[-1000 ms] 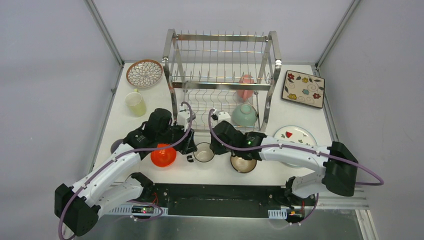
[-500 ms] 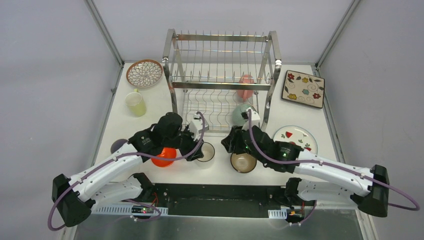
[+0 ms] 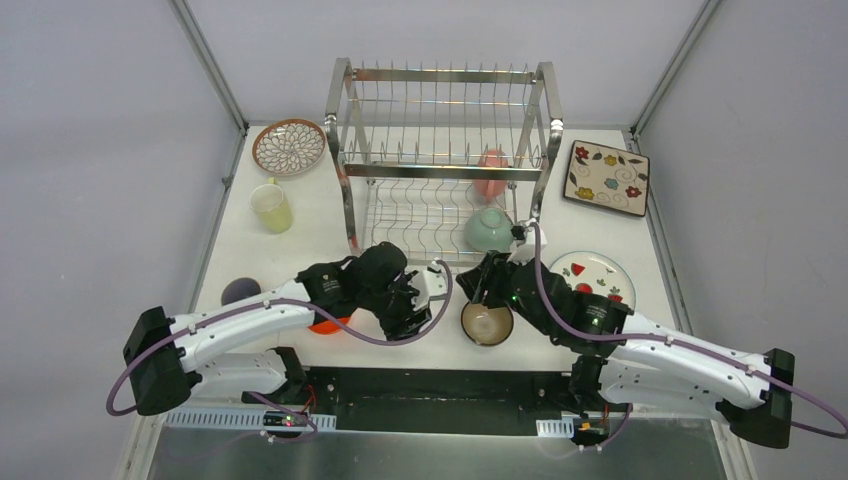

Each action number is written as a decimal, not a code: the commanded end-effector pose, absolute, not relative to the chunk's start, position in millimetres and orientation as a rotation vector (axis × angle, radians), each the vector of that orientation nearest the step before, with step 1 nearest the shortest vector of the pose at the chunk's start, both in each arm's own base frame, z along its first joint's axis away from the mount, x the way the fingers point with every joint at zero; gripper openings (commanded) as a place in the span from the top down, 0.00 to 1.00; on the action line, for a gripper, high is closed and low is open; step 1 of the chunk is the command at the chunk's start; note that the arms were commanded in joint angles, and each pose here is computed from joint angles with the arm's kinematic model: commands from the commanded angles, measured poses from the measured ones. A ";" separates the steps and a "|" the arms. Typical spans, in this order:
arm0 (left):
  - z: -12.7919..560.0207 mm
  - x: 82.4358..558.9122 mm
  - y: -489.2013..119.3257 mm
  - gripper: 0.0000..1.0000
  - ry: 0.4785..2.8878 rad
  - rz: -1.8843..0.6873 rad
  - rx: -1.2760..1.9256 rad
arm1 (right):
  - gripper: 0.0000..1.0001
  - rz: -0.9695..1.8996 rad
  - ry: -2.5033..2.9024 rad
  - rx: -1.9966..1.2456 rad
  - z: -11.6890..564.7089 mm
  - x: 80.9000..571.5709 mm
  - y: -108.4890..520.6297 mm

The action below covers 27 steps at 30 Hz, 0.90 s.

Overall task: Load the mixed dishes into the dish rack
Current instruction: Pick up the cup at the center of the board.

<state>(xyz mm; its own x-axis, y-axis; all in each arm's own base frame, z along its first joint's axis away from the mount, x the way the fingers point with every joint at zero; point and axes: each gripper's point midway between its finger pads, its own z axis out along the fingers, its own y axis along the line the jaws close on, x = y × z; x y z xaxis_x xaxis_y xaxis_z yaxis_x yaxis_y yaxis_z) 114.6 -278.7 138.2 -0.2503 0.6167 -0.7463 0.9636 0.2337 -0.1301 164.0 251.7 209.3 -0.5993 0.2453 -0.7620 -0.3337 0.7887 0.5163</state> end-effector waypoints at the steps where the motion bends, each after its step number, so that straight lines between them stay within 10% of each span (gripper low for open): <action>1: 143.2 128.1 -287.8 0.48 1.886 -0.728 1.479 | 0.50 0.835 2.012 -0.019 222.6 168.6 250.6; 12: 116.8 130.0 -292.1 0.55 1.907 -0.605 1.552 | 0.50 0.865 1.990 0.011 223.6 166.0 243.2; 21: 120.4 126.4 -298.5 0.97 1.866 -0.567 1.563 | 0.49 0.876 1.972 0.027 225.2 164.2 235.2; 27: 139.5 124.1 -296.9 1.00 1.865 -0.615 1.470 | 0.49 0.880 1.974 0.016 224.6 163.3 236.6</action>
<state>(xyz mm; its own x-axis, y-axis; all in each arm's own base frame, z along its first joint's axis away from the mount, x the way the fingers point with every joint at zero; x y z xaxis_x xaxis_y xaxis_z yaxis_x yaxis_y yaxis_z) 117.3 -283.2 97.7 -0.1445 0.7516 -0.6435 0.9784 0.2058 0.0206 160.4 235.2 213.9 -0.5740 0.3072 -0.7590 -0.3283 0.7629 0.5570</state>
